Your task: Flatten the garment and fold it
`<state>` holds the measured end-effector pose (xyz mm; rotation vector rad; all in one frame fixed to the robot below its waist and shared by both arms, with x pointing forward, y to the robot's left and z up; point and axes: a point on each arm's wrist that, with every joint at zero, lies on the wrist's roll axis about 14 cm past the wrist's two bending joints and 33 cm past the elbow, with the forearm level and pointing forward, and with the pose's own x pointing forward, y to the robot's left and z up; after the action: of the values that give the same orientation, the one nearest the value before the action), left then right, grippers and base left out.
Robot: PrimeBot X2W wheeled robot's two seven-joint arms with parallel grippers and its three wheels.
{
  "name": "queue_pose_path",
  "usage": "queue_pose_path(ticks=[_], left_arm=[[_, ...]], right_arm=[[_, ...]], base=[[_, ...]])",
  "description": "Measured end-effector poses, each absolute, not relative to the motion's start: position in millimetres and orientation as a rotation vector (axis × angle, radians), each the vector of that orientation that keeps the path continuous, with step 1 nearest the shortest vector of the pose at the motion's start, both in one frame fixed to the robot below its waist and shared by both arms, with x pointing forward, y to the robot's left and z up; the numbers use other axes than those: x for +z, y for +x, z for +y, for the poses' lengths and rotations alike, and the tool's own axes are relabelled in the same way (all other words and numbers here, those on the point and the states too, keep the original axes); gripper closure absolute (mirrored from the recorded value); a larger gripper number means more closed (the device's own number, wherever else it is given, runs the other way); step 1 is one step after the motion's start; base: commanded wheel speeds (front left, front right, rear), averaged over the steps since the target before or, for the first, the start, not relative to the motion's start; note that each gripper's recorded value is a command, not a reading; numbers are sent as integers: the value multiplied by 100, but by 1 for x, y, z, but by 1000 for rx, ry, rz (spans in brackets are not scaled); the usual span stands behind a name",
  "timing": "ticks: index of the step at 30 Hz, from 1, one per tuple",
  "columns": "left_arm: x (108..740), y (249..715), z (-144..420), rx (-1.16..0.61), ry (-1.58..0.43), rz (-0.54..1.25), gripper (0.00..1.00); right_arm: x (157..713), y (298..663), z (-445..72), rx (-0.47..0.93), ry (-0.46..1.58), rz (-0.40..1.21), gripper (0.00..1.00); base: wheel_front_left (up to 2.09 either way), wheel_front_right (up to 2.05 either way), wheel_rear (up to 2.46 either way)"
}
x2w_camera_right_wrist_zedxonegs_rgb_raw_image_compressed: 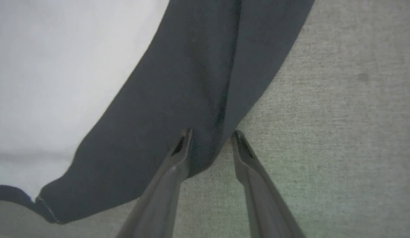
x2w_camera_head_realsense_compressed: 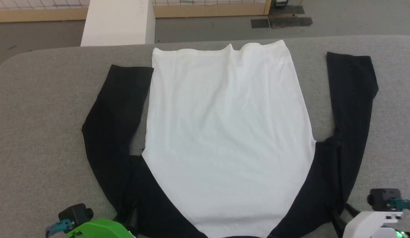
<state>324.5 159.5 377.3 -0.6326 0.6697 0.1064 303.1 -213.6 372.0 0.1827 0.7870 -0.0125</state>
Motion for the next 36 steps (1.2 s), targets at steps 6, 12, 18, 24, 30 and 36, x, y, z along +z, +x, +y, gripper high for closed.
queue_pose_path(ticks=[6,12,18,24,30,36], left_arm=[[397,330,164,93,-623,594,0],[438,354,188,104,-545,399,0],[481,394,193,56,-397,190,0],[516,457,151,-206,-271,82,0],[519,523,131,-316,-170,133,0],[492,574,124,-354,-74,316,0]], right_arm=[[413,320,-235,-81,181,534,0],[463,333,-246,-108,143,251,0],[492,343,-246,-86,96,79,0],[502,368,-242,-47,69,21,0],[505,397,-239,-21,63,-12,0],[496,416,-242,-22,67,-7,0]], base=[[0,0,0],[0,0,0],[0,0,0],[0,0,0],[0,0,0],[0,0,0]])
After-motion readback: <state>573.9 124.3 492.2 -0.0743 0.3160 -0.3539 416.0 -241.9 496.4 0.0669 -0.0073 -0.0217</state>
